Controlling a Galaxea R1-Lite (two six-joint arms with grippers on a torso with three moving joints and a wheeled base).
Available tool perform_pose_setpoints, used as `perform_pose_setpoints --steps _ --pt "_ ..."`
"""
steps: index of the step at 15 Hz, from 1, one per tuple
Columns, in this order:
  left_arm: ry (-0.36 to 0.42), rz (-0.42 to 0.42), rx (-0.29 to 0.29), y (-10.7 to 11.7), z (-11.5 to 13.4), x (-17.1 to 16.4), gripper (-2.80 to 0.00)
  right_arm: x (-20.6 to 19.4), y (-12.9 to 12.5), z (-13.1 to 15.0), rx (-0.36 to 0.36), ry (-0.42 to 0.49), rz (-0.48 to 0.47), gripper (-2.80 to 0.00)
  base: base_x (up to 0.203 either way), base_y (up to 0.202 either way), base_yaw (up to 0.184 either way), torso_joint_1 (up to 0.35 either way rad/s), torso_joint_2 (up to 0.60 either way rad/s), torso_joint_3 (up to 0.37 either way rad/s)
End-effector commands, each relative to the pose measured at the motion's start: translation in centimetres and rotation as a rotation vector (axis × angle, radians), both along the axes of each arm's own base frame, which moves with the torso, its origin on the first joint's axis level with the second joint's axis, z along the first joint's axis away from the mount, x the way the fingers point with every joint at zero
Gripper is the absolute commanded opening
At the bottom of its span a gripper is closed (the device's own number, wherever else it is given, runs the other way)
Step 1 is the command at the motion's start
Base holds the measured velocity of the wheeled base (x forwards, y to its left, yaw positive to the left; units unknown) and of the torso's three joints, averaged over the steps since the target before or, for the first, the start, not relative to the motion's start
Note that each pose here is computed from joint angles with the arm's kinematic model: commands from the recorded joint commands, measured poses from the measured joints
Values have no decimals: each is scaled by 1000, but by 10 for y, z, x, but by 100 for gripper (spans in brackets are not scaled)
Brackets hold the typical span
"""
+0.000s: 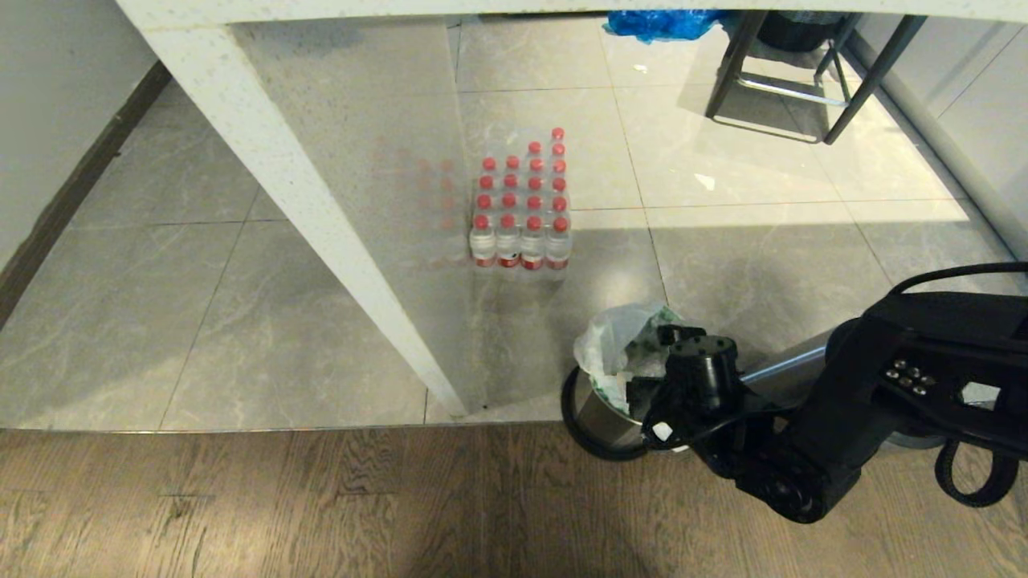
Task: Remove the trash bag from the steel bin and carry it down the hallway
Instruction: Pick up the trash bag
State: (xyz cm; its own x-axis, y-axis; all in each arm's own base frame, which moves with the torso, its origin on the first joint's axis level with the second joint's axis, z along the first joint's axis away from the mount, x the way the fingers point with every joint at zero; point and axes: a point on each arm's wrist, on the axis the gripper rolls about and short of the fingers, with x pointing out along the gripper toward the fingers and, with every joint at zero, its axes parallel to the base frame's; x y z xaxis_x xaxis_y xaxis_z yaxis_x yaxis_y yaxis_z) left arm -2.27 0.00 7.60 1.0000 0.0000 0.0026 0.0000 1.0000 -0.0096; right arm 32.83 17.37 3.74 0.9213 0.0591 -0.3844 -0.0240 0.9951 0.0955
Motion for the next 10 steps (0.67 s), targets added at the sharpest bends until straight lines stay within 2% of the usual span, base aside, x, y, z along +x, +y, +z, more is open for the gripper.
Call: perform_pose_setpoints --steps 1,2,6,10 --pt "-1 0 -1 0 0 0 -280 -3 3 12 67 34 38 0 0 0 0 0 0 0" --pt "-1 0 -1 0 0 0 -280 -4 4 13 96 69 56 0 0 0 0 0 0 0" --pt "-1 0 0 0 0 0 -280 -7 4 17 112 109 63 0 0 0 0 0 0 0" --pt "-1 0 0 0 0 0 -280 0 8 3 74 117 74 0 0 0 0 0 0 0"
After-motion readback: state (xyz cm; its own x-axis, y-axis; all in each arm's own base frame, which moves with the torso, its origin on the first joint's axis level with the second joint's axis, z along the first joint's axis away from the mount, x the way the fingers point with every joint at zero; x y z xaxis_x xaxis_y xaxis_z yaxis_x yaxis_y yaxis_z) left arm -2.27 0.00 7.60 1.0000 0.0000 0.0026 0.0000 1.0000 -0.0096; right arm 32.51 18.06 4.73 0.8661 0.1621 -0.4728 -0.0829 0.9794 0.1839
